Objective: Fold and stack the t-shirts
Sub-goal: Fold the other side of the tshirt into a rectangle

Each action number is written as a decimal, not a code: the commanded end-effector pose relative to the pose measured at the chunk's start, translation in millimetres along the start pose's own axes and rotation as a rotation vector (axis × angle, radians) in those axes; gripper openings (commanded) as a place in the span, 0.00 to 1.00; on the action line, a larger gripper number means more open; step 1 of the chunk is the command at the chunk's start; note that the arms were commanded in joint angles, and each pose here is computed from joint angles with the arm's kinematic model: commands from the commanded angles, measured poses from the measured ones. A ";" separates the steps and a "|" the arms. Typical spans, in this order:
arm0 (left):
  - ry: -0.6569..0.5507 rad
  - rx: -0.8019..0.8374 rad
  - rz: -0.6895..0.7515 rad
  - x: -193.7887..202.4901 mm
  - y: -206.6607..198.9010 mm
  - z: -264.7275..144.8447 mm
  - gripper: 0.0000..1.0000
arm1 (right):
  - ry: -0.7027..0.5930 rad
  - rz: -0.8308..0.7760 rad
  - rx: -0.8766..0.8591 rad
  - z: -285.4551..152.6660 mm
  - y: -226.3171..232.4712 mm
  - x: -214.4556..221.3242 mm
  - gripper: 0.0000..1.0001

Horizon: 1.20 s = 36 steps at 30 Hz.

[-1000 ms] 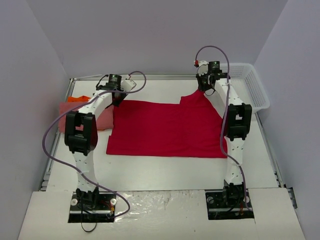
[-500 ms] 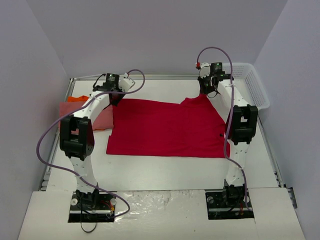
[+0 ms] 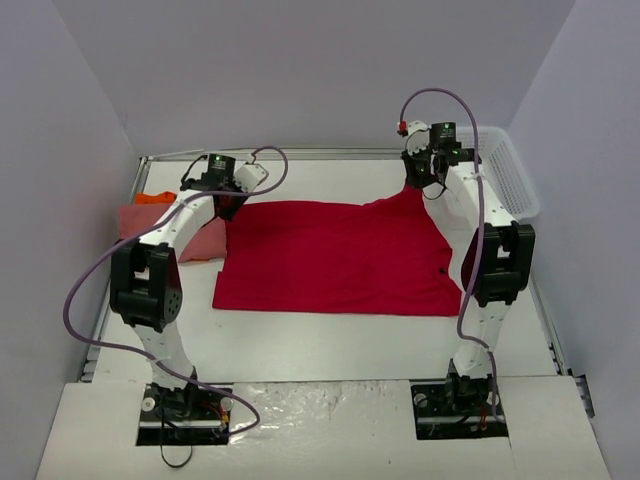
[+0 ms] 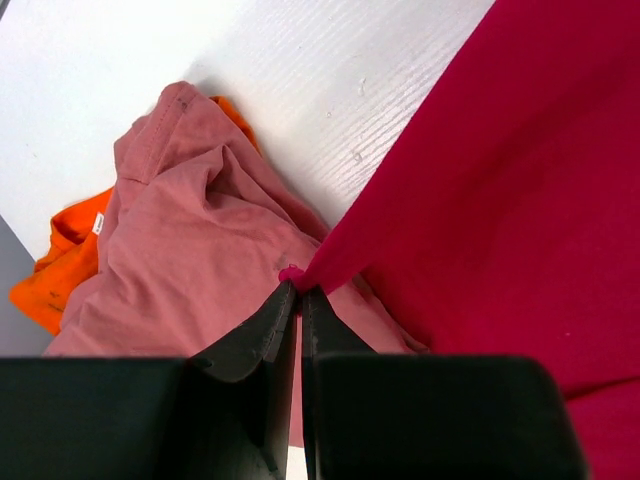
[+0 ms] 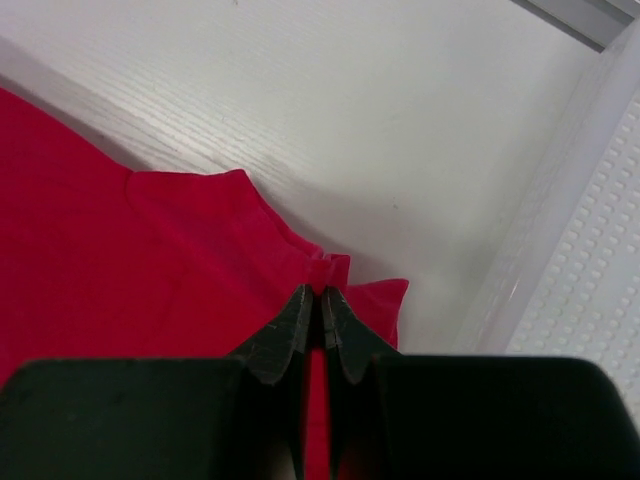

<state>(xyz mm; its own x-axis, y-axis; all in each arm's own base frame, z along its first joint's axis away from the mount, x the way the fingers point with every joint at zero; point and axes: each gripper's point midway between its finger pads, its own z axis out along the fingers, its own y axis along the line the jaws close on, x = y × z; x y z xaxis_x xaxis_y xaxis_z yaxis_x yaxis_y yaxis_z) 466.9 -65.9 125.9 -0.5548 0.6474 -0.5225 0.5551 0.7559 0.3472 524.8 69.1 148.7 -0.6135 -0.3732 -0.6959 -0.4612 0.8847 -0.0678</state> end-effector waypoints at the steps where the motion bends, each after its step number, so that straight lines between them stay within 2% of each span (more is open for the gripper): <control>1: -0.075 -0.025 0.000 -18.4 5.9 -30.6 0.02 | -0.009 -0.020 -0.014 -22.4 10.8 -3.7 0.00; 20: -0.046 -0.008 0.004 8.0 -9.8 -41.2 0.02 | 0.033 -0.033 -0.007 -60.2 22.9 21.0 0.00; 36: -0.058 0.005 0.011 19.0 -17.5 -53.9 0.02 | 0.111 -0.027 -0.049 -74.8 41.9 59.8 0.00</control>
<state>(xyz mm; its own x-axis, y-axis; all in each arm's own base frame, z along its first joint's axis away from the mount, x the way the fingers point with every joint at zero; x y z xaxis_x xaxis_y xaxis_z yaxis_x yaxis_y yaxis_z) 414.2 -60.2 131.6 -0.5481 0.6476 -0.5294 0.5720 0.7520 0.3277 433.9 62.3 139.4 -0.6860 -0.4156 -0.5973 -0.4955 0.8679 -0.0347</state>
